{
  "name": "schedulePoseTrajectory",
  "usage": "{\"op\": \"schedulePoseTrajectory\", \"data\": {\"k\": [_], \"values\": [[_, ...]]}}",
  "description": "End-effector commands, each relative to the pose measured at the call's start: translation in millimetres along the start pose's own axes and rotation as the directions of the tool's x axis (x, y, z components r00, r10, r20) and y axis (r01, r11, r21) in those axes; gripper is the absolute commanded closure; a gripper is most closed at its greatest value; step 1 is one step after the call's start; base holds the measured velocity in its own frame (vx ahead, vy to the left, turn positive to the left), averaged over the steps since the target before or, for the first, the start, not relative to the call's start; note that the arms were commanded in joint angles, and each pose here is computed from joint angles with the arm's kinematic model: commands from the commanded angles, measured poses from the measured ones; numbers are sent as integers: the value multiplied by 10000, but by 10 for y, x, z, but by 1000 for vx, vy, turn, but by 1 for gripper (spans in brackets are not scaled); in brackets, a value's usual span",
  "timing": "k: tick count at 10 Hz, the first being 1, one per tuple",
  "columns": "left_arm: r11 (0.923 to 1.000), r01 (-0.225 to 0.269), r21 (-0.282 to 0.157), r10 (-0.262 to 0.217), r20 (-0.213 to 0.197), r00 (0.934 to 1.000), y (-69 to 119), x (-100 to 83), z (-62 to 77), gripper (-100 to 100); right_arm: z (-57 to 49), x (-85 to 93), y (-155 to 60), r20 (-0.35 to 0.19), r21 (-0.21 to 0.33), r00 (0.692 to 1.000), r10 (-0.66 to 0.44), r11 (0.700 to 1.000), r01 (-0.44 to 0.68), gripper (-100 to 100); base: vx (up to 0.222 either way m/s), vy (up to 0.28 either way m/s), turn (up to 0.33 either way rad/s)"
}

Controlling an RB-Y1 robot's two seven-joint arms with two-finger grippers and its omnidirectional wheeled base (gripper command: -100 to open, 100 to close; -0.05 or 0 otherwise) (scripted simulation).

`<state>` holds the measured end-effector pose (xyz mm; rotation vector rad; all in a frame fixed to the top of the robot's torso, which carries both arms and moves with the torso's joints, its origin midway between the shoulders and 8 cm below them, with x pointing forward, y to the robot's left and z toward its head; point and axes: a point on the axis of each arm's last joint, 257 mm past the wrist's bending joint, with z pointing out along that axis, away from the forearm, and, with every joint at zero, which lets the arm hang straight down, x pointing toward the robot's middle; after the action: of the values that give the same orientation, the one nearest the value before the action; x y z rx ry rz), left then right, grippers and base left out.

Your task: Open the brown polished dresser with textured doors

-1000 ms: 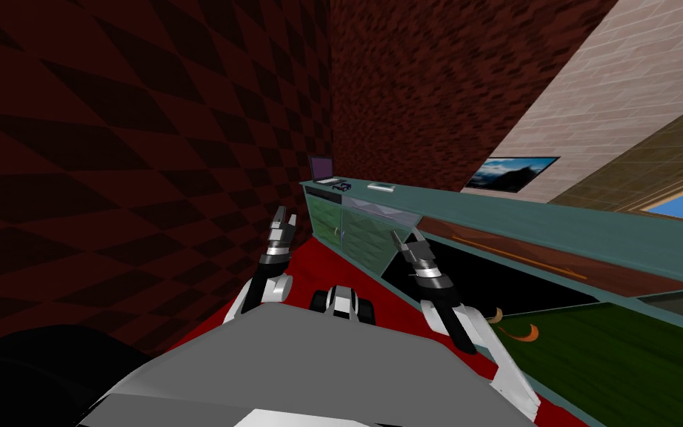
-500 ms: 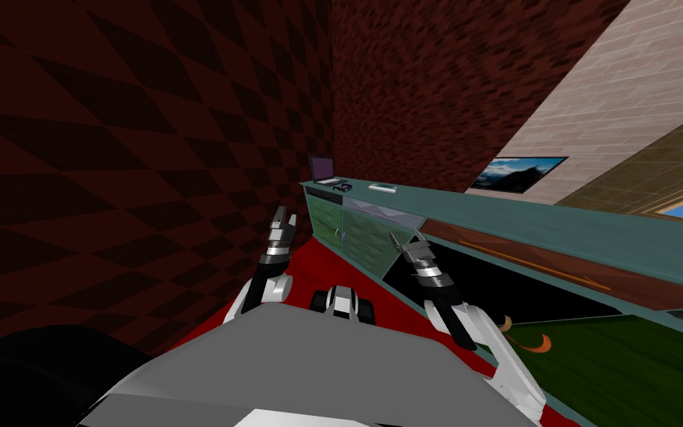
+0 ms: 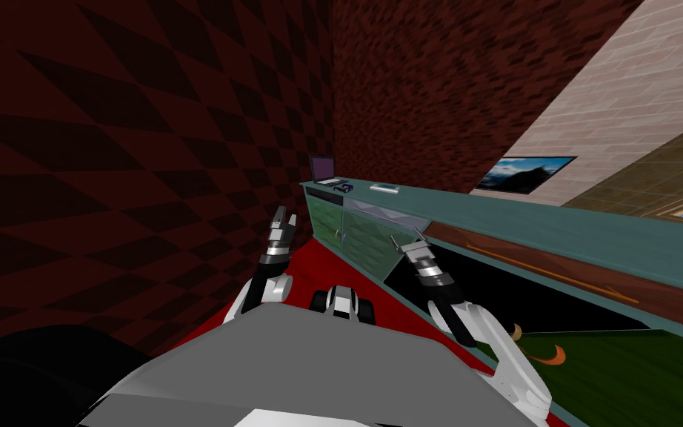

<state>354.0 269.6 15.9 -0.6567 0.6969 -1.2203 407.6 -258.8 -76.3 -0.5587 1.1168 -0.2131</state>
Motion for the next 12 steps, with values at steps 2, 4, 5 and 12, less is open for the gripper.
{"op": "schedulePoseTrajectory", "data": {"k": [2, 4, 5, 12], "values": [[10000, 0, 0, 0, 0, 10000, 0, 0, 0, 0, -18, 170, -39, -398, -371, 9791, -1992, 9795, 1978, -100, 35, 3, 15], [10000, 0, 0, 0, 0, 10000, 0, 0, 0, 0, -27, 248, -60, -534, -577, 9551, -2916, 9557, 2885, -100, 36, 3, 16], [10000, 0, 0, 0, 0, 10000, 0, 0, 0, 0, -27, 248, -60, -530, -581, 9530, -2984, 9536, 2954, -100, 35, 5, 11], [10000, 0, 0, 0, 0, 10000, 0, 0, 0, 0, -75, 561, -195, -733, -1609, 7646, -6403, 7642, 6246, -100, 41, 3, 17]]}}
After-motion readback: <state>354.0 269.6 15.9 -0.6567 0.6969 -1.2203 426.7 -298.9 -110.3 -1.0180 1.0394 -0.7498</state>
